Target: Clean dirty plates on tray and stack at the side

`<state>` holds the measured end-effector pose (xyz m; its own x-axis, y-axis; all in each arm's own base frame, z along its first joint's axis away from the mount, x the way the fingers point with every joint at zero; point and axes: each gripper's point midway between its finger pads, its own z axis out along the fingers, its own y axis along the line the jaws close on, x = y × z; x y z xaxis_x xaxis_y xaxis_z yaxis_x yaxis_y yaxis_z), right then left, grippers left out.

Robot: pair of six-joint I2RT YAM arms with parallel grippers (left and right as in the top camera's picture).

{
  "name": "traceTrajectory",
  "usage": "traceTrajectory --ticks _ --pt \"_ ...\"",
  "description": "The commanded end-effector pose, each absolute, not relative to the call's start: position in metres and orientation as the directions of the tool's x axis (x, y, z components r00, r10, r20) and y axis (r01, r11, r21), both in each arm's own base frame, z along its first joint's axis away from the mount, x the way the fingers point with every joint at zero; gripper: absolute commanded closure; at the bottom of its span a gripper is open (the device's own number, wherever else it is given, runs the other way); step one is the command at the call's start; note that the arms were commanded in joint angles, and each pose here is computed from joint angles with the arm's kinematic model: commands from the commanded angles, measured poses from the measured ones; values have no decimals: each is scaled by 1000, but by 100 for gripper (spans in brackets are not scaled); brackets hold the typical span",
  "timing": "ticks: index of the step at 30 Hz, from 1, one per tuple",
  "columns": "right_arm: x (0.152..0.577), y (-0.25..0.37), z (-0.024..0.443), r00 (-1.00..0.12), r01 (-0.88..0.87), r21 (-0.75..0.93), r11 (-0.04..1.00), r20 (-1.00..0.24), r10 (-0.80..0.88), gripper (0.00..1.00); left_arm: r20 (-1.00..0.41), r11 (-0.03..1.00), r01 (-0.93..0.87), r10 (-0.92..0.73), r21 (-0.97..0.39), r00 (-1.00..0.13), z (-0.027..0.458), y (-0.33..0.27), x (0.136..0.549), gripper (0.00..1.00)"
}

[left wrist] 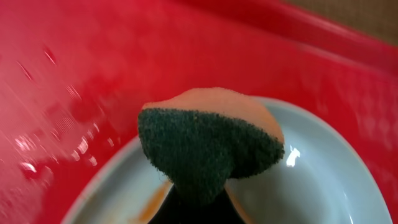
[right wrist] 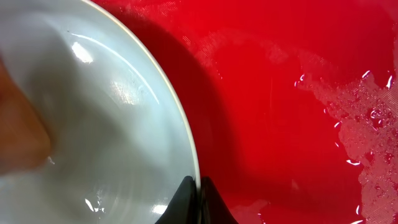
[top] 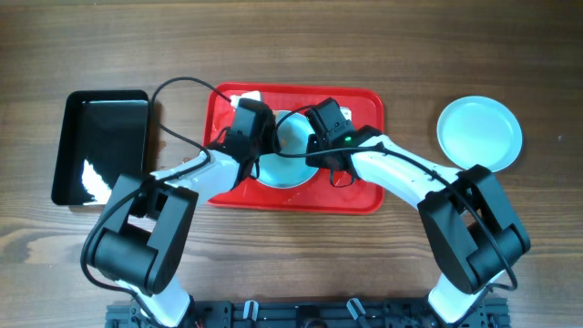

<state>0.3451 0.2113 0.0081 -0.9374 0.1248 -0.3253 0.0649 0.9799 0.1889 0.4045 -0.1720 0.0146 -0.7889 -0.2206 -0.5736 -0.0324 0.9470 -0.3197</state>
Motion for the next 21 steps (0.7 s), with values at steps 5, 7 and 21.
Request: traceTrajectory --ticks 5,7,21 --pt "341 206 7 -939 65 169 983 -323 118 96 -712 967 -175 -256 -187 -654 24 -120 435 96" --pt "341 206 7 -939 65 169 984 -323 118 96 -723 965 -186 -261 -184 -640 27 -116 438 96" --pt "342 206 7 -938 65 170 983 -325 118 96 -712 937 15 -256 -350 -654 86 -167 424 96"
